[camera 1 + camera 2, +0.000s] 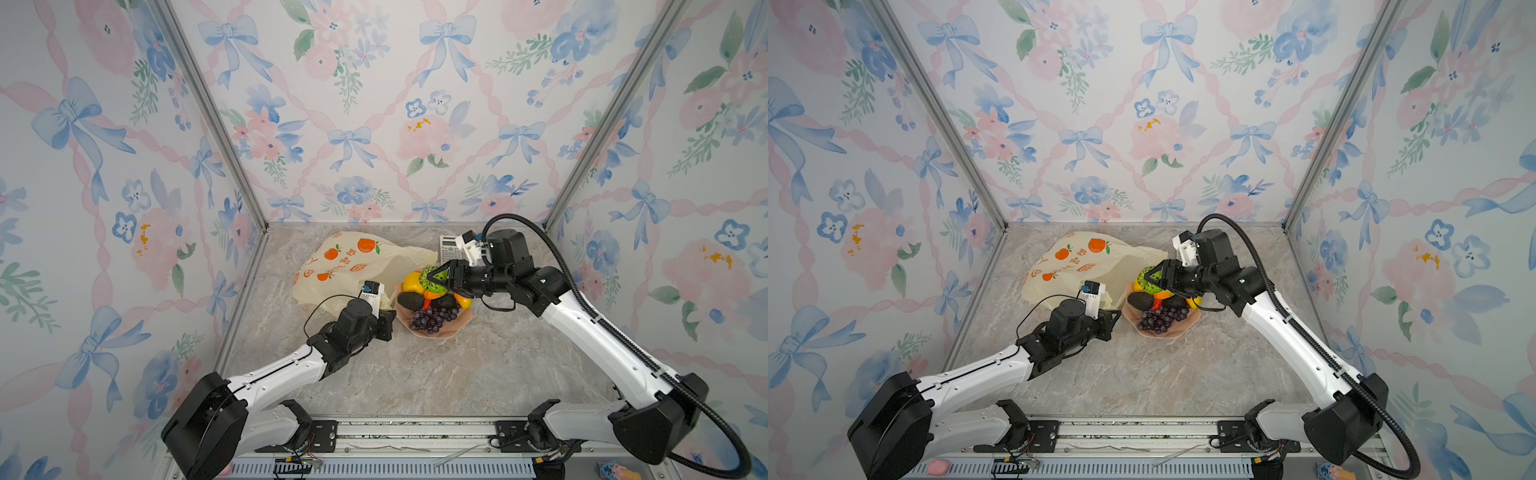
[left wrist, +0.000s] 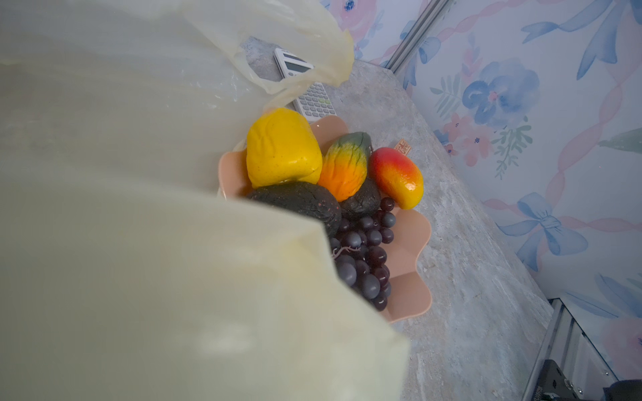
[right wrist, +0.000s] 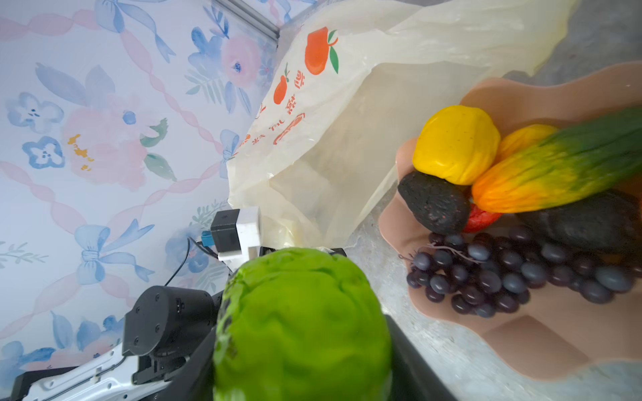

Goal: Place the fruits into the plastic bag
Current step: 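Lift the green fruit with the right gripper and carry it toward the bag, then lower the green fruit into the bag mouth and open the right gripper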

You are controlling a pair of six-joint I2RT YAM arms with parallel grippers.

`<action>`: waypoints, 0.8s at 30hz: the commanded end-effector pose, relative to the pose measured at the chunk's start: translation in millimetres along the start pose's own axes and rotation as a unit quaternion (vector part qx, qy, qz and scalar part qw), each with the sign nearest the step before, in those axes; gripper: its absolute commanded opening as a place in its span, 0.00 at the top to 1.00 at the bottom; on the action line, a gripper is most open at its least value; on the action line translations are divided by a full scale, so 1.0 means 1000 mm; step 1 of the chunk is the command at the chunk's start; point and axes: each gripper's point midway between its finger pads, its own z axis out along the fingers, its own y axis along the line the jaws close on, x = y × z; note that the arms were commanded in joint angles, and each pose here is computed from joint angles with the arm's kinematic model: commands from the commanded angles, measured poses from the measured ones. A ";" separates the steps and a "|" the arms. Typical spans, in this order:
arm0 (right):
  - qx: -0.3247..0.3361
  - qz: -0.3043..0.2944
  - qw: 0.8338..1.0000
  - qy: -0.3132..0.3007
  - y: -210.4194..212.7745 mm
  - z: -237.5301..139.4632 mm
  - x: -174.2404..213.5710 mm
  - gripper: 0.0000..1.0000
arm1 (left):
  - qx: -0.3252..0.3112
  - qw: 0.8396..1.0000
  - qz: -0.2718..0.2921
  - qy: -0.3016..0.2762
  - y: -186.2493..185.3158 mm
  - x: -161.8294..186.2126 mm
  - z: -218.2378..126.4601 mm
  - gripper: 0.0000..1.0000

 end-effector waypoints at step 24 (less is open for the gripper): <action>0.027 0.030 0.987 0.155 -0.037 0.177 0.001 0.62 | 0.017 0.999 -0.004 -0.029 0.003 -0.032 -0.016 1.00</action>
